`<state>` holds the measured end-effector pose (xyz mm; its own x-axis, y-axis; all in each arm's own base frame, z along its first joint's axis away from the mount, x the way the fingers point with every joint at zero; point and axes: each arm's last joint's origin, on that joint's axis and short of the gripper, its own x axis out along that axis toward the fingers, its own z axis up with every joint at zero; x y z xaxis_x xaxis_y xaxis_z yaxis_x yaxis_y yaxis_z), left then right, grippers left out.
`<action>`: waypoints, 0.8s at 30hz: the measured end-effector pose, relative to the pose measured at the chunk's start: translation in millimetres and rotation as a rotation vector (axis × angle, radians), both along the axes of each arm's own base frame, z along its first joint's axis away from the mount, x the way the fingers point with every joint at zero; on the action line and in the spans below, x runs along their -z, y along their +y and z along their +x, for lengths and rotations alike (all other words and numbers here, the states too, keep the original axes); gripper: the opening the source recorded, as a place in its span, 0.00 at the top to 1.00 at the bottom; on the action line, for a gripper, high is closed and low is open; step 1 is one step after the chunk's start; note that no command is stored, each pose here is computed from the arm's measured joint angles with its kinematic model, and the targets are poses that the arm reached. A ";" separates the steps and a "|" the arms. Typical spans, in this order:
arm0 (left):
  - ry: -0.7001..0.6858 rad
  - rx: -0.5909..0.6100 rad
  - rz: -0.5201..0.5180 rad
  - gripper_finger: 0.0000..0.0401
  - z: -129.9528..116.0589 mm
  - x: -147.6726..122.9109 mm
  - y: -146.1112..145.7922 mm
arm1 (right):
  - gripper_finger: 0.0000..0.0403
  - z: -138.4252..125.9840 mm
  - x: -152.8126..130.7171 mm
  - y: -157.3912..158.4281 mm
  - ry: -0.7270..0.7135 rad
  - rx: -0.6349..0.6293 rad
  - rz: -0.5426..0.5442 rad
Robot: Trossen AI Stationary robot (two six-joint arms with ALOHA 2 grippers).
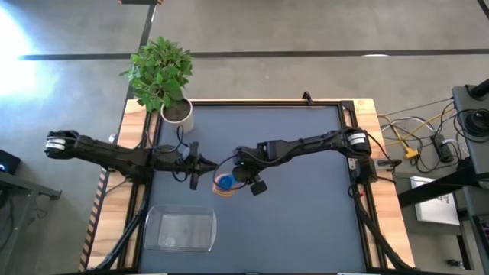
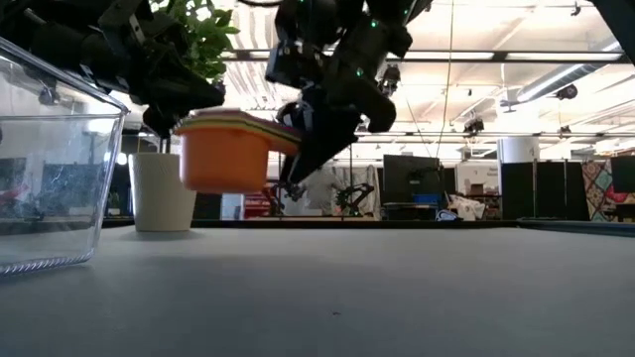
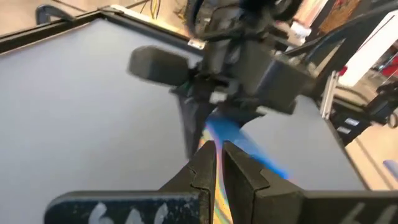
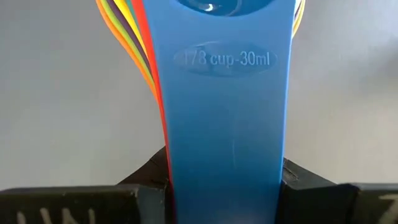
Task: Nest measuring cups in basket
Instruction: Put the stacked measuring cups into the transparent bin
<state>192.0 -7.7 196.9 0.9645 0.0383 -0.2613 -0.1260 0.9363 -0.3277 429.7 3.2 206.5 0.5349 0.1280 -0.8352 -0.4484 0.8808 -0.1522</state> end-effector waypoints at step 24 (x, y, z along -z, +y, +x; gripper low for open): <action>-0.061 -0.049 -0.004 0.98 -33.4 5.1 2.9 | 0.71 6.5 -9.7 8.1 -0.034 0.043 0.033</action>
<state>158.6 -4.8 191.8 0.9755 0.0850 -0.2027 -0.1514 0.9283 -0.3395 436.1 11.2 216.2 0.5689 0.1308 -0.8120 -0.4047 0.9040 -0.1378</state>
